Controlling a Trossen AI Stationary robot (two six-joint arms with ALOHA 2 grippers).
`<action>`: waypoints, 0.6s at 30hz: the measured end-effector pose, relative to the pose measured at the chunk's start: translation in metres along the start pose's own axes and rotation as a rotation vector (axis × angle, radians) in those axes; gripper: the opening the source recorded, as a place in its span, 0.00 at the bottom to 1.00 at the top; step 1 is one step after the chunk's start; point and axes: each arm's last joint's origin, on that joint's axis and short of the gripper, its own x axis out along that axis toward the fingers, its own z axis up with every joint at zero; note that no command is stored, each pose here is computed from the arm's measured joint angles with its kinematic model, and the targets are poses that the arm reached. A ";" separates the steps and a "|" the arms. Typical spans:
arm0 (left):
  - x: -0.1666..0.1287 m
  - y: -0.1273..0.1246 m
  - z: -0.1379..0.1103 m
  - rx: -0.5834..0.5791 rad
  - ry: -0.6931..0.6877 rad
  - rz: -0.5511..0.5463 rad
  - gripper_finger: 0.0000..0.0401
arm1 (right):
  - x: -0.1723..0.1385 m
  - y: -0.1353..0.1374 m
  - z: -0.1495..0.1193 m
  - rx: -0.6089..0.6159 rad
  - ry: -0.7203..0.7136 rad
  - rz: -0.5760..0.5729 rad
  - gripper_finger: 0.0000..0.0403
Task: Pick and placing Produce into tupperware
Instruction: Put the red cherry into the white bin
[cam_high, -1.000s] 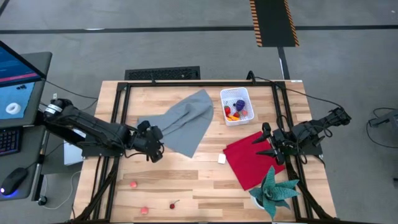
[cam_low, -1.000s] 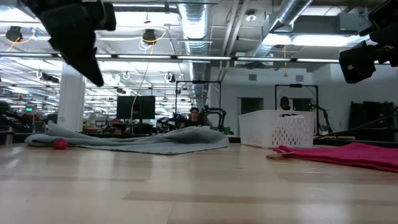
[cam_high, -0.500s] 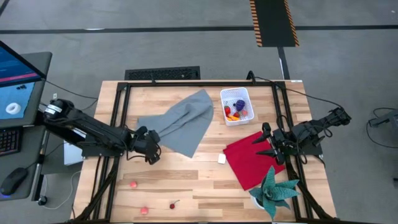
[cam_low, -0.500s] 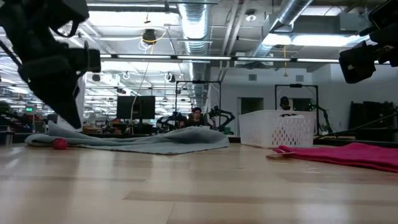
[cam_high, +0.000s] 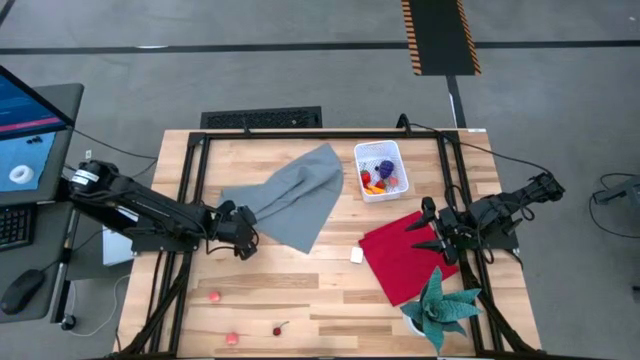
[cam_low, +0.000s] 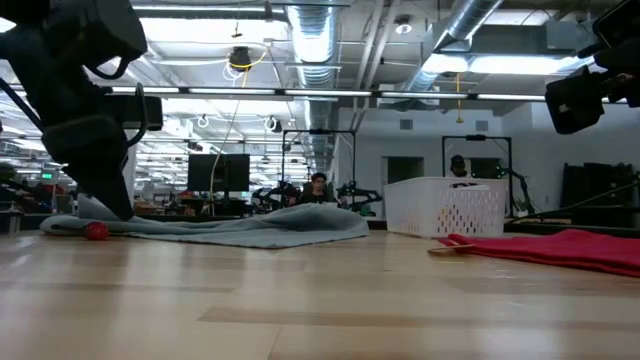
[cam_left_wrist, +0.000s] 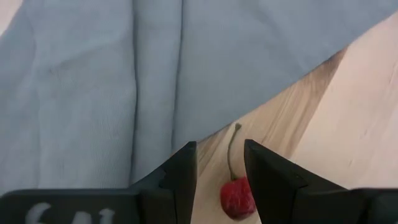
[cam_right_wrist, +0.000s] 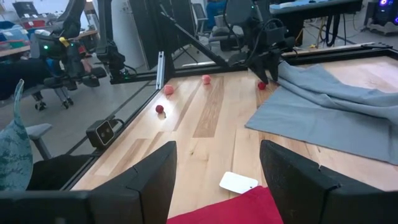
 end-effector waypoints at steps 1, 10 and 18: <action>0.000 0.000 0.000 0.002 0.005 -0.003 0.31 | 0.000 0.000 0.000 0.000 0.000 0.000 0.63; 0.010 -0.005 -0.001 0.016 0.029 -0.004 0.31 | 0.000 0.000 0.000 0.000 0.000 0.000 0.63; 0.022 -0.009 -0.003 0.037 0.061 0.024 0.31 | 0.000 0.000 0.000 0.000 0.000 0.000 0.63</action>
